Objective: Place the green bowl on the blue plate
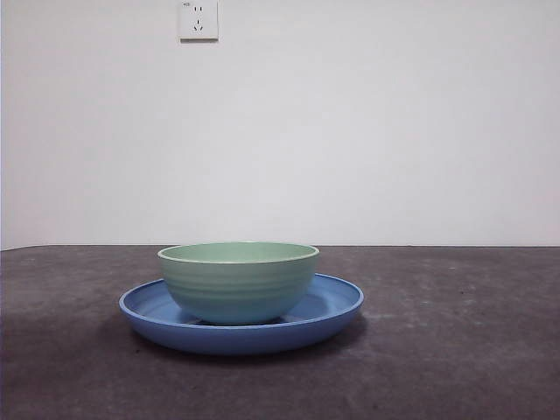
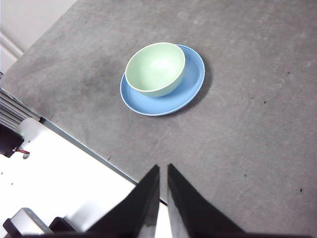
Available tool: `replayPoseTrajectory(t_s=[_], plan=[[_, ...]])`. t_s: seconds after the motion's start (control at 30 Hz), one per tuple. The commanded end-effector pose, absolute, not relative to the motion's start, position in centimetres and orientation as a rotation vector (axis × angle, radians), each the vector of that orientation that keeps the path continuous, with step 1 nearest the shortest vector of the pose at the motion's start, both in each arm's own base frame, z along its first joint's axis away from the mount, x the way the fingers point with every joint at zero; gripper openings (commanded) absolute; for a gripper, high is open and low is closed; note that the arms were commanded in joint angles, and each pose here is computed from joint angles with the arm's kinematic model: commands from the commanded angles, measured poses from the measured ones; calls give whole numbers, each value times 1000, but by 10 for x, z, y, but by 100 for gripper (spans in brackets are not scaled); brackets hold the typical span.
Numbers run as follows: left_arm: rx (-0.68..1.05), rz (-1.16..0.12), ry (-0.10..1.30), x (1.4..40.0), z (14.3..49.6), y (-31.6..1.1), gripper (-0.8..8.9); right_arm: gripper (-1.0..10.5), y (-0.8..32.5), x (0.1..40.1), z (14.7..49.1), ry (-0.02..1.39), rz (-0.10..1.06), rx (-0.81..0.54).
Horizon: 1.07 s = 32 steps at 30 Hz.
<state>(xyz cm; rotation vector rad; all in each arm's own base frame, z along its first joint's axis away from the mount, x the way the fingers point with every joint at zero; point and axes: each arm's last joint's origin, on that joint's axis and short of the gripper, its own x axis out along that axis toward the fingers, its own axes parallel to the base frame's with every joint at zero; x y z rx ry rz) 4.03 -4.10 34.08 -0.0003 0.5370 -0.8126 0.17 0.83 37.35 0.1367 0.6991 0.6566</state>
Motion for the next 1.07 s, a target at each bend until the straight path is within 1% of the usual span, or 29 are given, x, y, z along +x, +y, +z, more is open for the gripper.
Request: replayPoseTrajectory(t_s=[0.03, 0.3, 0.4, 0.53, 0.63, 0.8, 1.07], plan=[[-11, -816, 520, 40, 344, -41, 24, 22, 8, 1, 376, 683, 666, 133], [-17, -799, 513, 39, 344, -39, 24, 22, 8, 1, 377, 682, 666, 133], [-39, -738, 510, 41, 344, -36, 24, 22, 8, 1, 377, 682, 666, 133], [-70, -606, 505, 46, 340, -30, 24, 22, 8, 1, 377, 682, 665, 133], [-48, -525, 472, 53, 331, -27, 24, 22, 8, 1, 377, 682, 666, 133], [39, -424, 365, 74, 295, -25, 24, 22, 8, 1, 377, 682, 666, 133], [20, -302, 233, 98, 208, -19, 24, 22, 8, 1, 377, 682, 665, 133]])
